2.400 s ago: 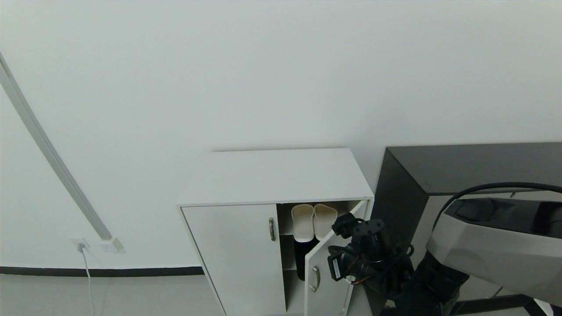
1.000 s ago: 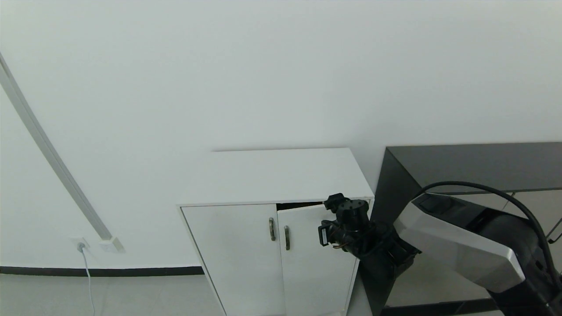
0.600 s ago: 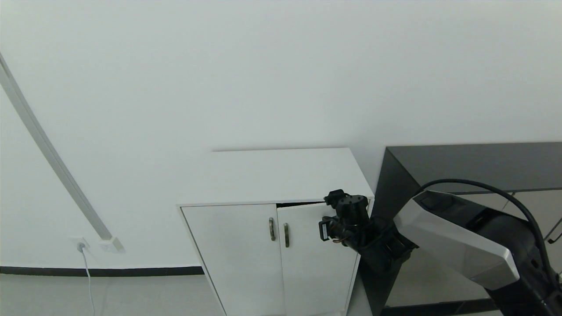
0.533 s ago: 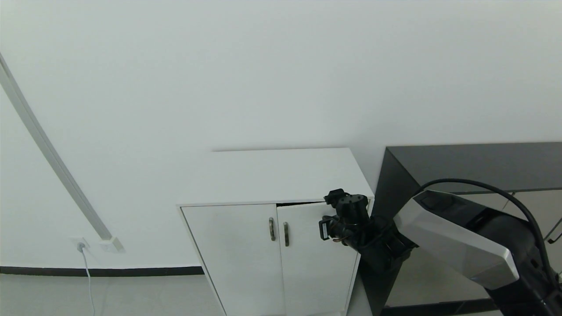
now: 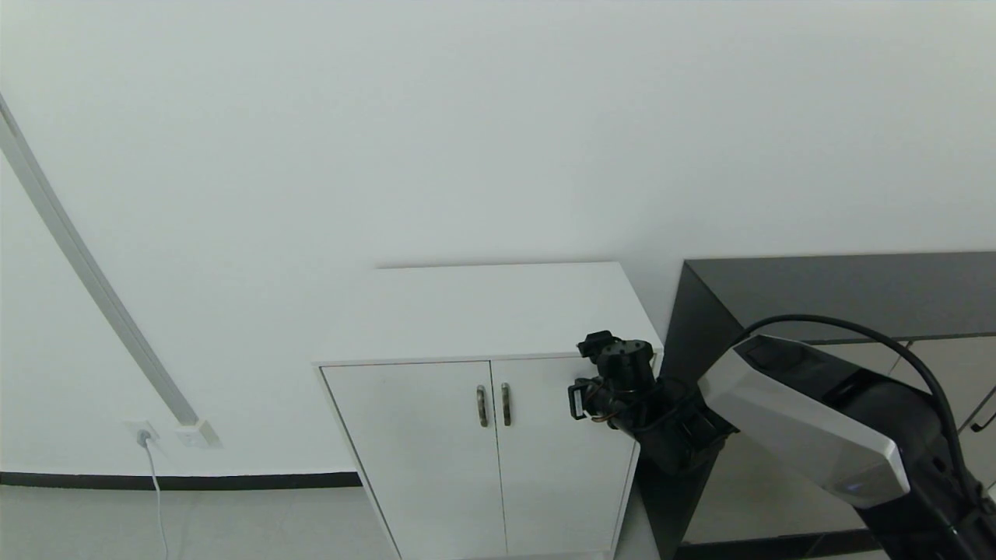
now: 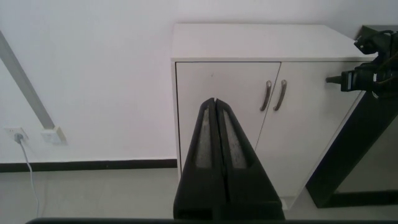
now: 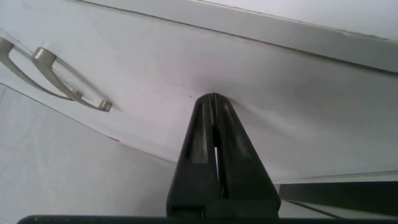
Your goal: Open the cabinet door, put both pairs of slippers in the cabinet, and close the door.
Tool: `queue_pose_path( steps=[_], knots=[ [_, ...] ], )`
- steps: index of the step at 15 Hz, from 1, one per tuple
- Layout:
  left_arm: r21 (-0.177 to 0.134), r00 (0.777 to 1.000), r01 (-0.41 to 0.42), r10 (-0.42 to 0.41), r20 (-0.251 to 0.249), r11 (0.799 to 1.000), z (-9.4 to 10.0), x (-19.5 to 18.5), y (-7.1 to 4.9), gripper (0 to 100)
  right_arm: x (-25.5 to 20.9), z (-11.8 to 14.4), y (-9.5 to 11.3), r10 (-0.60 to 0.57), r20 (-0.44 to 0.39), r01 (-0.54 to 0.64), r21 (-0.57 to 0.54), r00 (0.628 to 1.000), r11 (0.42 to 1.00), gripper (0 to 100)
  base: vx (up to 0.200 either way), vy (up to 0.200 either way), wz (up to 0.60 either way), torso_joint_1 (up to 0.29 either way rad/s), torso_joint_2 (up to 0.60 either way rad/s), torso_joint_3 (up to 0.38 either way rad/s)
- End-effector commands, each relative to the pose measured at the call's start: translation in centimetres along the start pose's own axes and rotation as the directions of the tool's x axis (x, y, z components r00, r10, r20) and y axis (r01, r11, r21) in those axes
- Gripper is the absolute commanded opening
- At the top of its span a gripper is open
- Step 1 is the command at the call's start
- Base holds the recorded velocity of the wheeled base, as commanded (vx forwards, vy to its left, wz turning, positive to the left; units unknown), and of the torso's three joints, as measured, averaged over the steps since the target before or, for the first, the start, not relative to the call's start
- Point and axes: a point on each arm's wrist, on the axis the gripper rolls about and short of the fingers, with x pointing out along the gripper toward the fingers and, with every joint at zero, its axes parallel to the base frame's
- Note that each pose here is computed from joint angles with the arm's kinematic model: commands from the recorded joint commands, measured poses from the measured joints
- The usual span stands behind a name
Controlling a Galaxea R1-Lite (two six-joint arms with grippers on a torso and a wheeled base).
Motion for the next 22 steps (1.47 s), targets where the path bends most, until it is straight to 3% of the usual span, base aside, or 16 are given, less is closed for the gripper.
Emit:
queue_pose_path(
  steps=[1, 6, 11, 22],
  knots=[
    [0.000, 1.000, 0.000, 0.000, 0.000, 1.000, 0.0, 0.0, 0.0, 0, 0.1, -0.2, -0.1, -0.004, -0.001, 0.004, 0.001, 1.000, 1.000, 0, 0.000, 0.000, 0.00, 0.000, 0.00, 0.000],
    [0.000, 1.000, 0.000, 0.000, 0.000, 1.000, 0.0, 0.0, 0.0, 0, -0.5, 0.0, -0.1, -0.004, -0.003, 0.004, 0.001, 1.000, 1.000, 0, 0.000, 0.000, 0.00, 0.000, 0.00, 0.000],
    [0.000, 1.000, 0.001, -0.001, -0.002, 1.000, 0.0, 0.0, 0.0, 0, -5.8, 0.6, -0.8, -0.004, 0.011, 0.004, 0.003, 1.000, 1.000, 0, 0.000, 0.000, 0.00, 0.000, 0.00, 0.000],
    [-0.002, 1.000, 0.001, -0.001, 0.000, 1.000, 0.0, 0.0, 0.0, 0, -18.2, -1.8, -7.7, -0.246, 0.055, 0.243, 0.050, 0.968, 0.969, 0, 0.000, 0.000, 0.00, 0.000, 0.00, 0.000]
  ],
)
